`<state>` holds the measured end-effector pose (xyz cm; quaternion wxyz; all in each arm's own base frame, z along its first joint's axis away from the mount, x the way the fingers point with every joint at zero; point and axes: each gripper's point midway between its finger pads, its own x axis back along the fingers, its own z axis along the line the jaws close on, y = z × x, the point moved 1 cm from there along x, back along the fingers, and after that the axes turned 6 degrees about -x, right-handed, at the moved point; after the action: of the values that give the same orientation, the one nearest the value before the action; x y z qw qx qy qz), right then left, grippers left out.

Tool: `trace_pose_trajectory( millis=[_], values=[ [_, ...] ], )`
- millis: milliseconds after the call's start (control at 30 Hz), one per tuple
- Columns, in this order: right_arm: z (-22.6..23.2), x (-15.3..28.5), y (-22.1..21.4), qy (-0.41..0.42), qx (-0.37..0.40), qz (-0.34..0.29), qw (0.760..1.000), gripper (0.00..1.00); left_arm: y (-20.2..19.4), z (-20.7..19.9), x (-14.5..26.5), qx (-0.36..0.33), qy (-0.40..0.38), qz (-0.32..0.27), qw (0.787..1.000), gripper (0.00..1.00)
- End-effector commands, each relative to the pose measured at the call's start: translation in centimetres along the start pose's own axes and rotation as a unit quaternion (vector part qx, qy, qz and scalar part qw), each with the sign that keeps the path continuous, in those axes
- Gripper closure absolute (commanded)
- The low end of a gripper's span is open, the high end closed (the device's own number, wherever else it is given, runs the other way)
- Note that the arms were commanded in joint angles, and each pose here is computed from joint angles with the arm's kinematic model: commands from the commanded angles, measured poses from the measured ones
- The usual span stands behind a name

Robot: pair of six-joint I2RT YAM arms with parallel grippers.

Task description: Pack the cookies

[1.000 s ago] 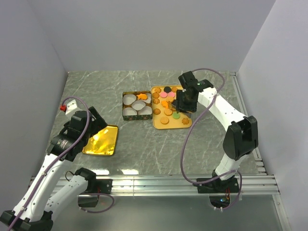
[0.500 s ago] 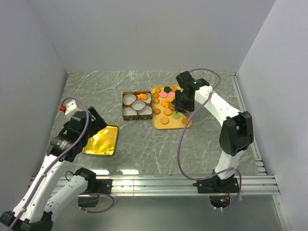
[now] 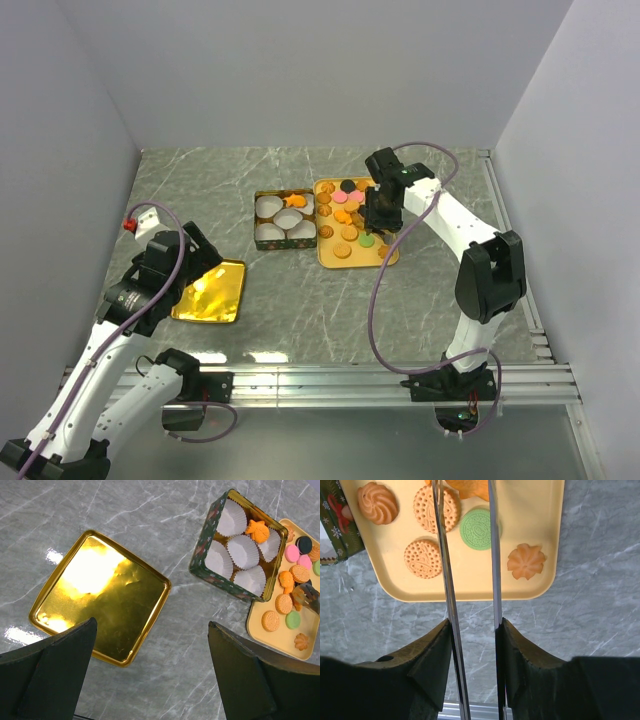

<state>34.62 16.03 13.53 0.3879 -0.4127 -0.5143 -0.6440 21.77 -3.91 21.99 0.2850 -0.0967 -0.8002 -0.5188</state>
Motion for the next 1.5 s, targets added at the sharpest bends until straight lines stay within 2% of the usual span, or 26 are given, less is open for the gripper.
trace_pose_trajectory(
  millis=[0,167,500,833,1133,1467],
  values=[
    [0.8,1.9,1.8,0.016,0.001,-0.038,0.999,0.82,0.8,-0.2,0.1,0.006,-0.002,-0.013,1.0,0.0],
    [1.0,3.7,2.3,0.024,-0.004,-0.05,0.998,0.87,0.8,-0.2,0.2,0.007,-0.002,-0.014,1.0,0.01],
    [2.4,8.9,4.3,0.066,-0.013,-0.086,0.994,0.87,0.8,-0.1,0.1,0.006,-0.001,-0.014,1.0,0.01],
    [7.8,12.2,6.9,0.153,0.016,-0.11,0.982,0.85,0.7,-0.4,0.0,0.004,-0.005,-0.011,1.0,0.01],
    [15.5,11.8,5.9,0.225,0.046,-0.088,0.969,0.84,0.6,-0.4,-0.1,0.002,-0.006,-0.009,1.0,0.01],
    [21.6,8.1,4.8,0.265,0.066,-0.065,0.96,0.83,0.4,-0.6,-0.2,-0.002,-0.01,-0.003,1.0,0.01]
  ],
)
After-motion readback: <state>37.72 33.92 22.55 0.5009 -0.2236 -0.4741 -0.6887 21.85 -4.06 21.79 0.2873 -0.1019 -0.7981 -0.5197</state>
